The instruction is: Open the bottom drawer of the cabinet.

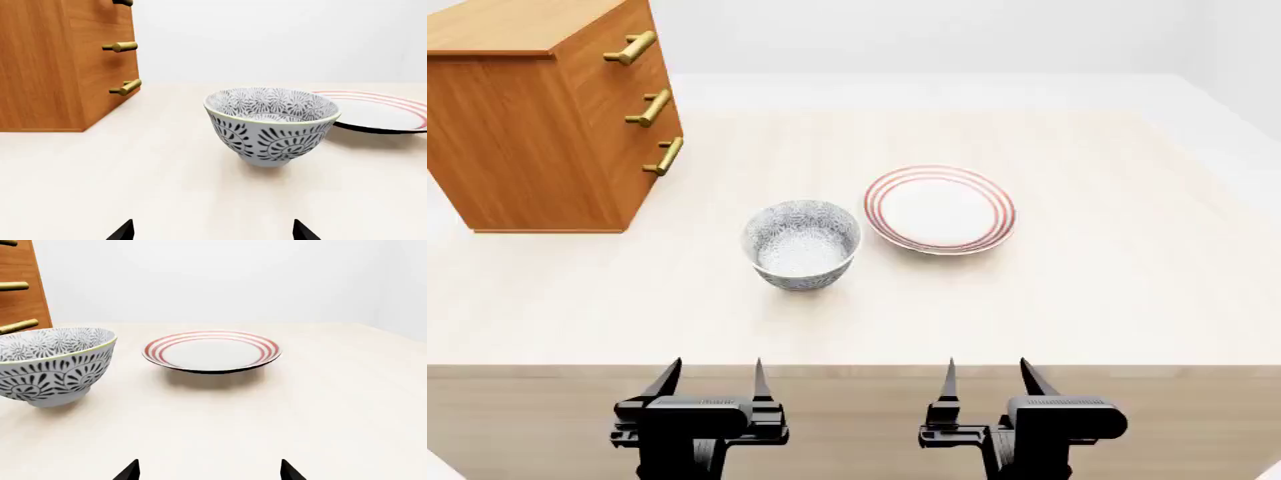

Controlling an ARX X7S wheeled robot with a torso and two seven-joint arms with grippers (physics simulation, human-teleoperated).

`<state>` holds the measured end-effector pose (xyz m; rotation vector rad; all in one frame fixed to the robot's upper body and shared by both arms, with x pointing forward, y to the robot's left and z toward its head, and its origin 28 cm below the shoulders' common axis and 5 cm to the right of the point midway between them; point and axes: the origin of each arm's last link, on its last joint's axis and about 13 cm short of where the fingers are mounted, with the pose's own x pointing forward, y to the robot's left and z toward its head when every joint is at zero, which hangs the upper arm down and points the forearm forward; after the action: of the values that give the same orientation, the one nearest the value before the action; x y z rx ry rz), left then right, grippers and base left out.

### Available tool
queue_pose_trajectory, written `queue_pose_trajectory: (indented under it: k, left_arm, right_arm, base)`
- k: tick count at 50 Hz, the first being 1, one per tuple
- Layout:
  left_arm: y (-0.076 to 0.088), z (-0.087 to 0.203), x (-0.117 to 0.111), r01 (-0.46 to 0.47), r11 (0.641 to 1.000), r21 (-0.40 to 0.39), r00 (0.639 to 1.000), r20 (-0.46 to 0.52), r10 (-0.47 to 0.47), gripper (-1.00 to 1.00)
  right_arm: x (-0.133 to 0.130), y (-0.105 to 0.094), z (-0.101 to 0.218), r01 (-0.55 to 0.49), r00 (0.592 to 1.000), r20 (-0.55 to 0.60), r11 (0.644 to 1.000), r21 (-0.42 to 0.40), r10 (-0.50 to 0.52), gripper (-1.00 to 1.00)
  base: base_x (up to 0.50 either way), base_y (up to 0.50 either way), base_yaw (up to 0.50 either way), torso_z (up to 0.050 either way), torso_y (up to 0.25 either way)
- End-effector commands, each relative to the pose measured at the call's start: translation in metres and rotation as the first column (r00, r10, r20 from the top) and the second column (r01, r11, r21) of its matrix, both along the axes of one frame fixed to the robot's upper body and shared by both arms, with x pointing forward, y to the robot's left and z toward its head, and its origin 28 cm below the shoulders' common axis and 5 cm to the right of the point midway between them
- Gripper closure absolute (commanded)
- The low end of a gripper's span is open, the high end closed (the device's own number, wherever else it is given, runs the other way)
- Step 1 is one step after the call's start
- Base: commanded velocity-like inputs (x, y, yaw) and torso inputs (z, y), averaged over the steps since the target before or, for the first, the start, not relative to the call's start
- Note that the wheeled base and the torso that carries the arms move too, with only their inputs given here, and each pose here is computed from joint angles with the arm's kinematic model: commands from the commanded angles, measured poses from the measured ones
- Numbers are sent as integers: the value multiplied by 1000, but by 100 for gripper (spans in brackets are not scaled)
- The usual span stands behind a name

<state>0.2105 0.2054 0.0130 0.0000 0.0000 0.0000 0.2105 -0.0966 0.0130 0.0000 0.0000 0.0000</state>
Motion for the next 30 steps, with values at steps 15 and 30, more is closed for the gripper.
queue_pose_trajectory:
  k: [15, 30]
  left_arm:
    - [0, -3, 0, 20, 1000, 4, 1000, -10, -19, -100]
    - [0, -3, 1, 9, 1000, 12, 1000, -13, -9, -100]
  right_arm:
    - [1, 2, -6, 6, 1000, -18, 1000, -10, -6, -100]
    - [1, 3, -7, 3, 1000, -17, 1000, 1, -2, -100]
  base:
    - [0, 83, 0, 0, 0]
    - [0, 367, 0, 0, 0]
